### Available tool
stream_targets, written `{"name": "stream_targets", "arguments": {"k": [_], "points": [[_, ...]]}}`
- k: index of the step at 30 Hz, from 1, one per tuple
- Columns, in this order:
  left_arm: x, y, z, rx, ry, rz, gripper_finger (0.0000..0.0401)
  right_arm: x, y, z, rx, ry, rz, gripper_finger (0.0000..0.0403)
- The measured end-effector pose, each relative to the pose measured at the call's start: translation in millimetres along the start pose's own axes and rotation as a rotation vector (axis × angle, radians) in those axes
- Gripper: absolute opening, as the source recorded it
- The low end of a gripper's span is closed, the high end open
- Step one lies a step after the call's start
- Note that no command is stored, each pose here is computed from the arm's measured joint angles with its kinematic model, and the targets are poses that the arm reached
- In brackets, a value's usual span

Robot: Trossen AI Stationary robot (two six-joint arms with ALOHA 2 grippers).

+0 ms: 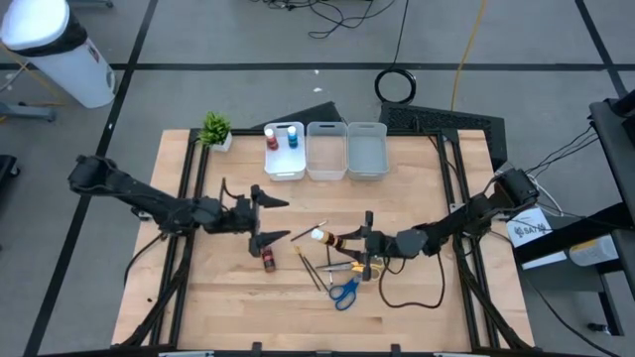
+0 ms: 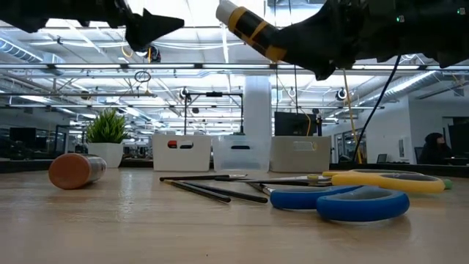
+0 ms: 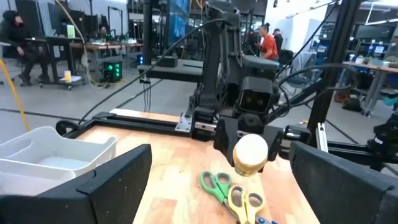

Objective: Pick & Place Paint Supplies
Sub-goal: Put the yellow paint bottle into the white bin

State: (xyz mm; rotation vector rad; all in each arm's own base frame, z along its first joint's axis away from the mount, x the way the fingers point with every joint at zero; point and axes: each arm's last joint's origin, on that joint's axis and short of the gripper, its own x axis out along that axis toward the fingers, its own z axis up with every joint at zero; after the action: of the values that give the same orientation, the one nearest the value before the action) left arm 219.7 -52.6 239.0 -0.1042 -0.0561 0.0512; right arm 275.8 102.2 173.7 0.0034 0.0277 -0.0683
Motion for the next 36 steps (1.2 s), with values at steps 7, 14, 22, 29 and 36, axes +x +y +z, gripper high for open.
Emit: {"name": "stream_targets", "arguments": {"k": [7,14,22,29,36], "points": [[23.9,-8.7,-6.9,0.059,0.062,-0.105,0.039,0.1,0.0,-0.3,-0.001,0.004,0.001,0.0122],[51.8,-15.8,-7.4,0.091,0.101,-0.107,0.039,0.1,0.1,-0.4,0.003,0.004,0.001,0.0122],[77.5,-13.1,-9.8,0.066,0.175,-0.066,0.039,0.1,0.1,-1.6,0.008,0.016,0.001,0.0123],[78.7,-15.3,-10.9,0.034,0.196,-0.139,0.0359,0.2,0.1,-1.8,0.008,0.018,0.001,0.0123],[78.7,-15.4,-11.0,0.037,0.198,-0.154,0.0224,0.2,0.1,-1.7,0.008,0.018,0.001,0.0123]]}}
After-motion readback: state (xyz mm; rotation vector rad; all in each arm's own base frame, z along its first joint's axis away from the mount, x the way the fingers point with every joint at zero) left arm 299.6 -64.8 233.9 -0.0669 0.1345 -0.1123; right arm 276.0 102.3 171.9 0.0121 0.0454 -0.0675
